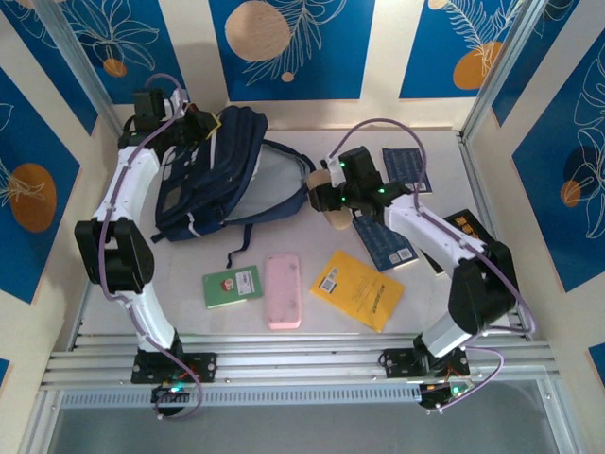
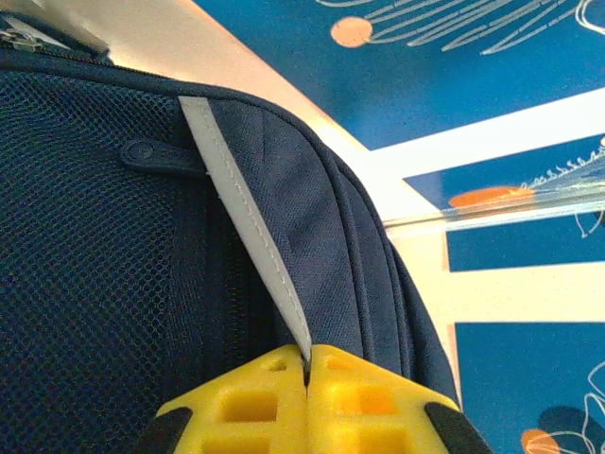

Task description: Pack the student bag

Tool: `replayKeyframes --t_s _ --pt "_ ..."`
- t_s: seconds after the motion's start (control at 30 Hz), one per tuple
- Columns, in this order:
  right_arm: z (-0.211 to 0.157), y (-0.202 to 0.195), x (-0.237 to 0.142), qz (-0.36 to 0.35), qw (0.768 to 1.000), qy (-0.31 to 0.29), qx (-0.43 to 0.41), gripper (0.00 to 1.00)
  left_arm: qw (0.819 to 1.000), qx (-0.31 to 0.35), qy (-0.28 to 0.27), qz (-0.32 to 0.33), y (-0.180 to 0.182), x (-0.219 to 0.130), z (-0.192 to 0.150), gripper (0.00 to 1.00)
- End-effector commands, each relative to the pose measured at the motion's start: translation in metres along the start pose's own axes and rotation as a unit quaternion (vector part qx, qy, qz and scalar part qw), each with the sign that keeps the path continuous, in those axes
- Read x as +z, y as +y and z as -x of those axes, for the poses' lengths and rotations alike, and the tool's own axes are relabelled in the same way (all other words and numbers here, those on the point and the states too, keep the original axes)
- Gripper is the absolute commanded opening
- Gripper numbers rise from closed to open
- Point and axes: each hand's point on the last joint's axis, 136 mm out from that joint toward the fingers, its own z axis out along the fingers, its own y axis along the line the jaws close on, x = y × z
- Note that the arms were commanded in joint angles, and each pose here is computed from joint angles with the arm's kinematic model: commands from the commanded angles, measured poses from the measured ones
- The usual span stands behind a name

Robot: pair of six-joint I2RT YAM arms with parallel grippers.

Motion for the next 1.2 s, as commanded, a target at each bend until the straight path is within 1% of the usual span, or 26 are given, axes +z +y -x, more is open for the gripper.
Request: replayKeyframes --t_s 0.0,0.07,0.13,0.2,0.27,0.33,0.4,0.5,0.57,0.7,0.77,0.9,1.03,1.07,1.1,1.13,1.17 --pt "0.014 0.019 -0.022 0.048 0.994 -0.01 0.093 0.33 0.992 0.086 -0.009 -0.092 -0.087 -0.039 -0.001 0.0" --pt "0.021 0.028 -0.027 0.064 0.99 -0.005 0.126 0.31 0.99 0.098 0.002 -0.106 -0.097 -0.042 -0.008 0.0" --pt "0.026 0.037 -0.025 0.08 0.983 -0.003 0.163 0.27 0.988 0.102 0.008 -0.112 -0.102 -0.045 -0.012 0.0" --pt "0.029 0.05 -0.017 0.116 0.971 0.007 0.207 0.25 0.987 0.102 0.013 -0.122 -0.107 -0.047 -0.016 0.0" --pt "0.032 0.062 -0.006 0.145 0.958 0.01 0.247 0.18 0.986 0.098 0.018 -0.131 -0.111 -0.049 -0.019 0.0" --pt "0.037 0.074 0.005 0.166 0.949 0.011 0.269 0.18 0.985 0.094 0.021 -0.143 -0.118 -0.051 -0.021 0.0" --pt "0.04 0.08 0.019 0.163 0.941 0.019 0.297 0.19 0.983 0.09 0.026 -0.156 -0.125 -0.053 -0.024 0.0" --pt "0.042 0.077 0.041 0.137 0.921 0.037 0.364 0.18 0.98 0.091 0.035 -0.174 -0.138 -0.055 -0.03 0.0" --pt "0.044 0.078 0.056 0.132 0.908 0.047 0.395 0.18 0.978 0.094 0.045 -0.182 -0.145 -0.056 -0.038 0.0" --pt "0.055 0.091 0.077 0.142 0.898 0.045 0.413 0.19 0.974 0.1 0.062 -0.193 -0.154 -0.054 -0.051 0.0" --pt "0.06 0.095 0.089 0.136 0.896 0.051 0.42 0.23 0.972 0.102 0.069 -0.199 -0.158 -0.053 -0.057 0.0" --pt "0.057 0.087 0.11 0.089 0.892 0.059 0.439 0.32 0.97 0.103 0.073 -0.208 -0.165 -0.054 -0.061 0.0" --pt "0.051 0.084 0.135 0.065 0.875 0.066 0.476 0.36 0.968 0.103 0.07 -0.217 -0.173 -0.056 -0.058 0.0" --pt "0.049 0.086 0.141 0.061 0.872 0.071 0.481 0.39 0.968 0.103 0.069 -0.218 -0.174 -0.056 -0.057 0.0" --pt "0.047 0.088 0.146 0.057 0.869 0.075 0.485 0.45 0.968 0.103 0.068 -0.219 -0.175 -0.056 -0.056 0.0" --pt "0.046 0.09 0.151 0.058 0.869 0.075 0.486 0.54 0.967 0.104 0.068 -0.222 -0.176 -0.056 -0.055 0.0" --pt "0.047 0.095 0.156 0.07 0.871 0.073 0.481 0.6 0.967 0.103 0.068 -0.222 -0.176 -0.055 -0.054 0.0"
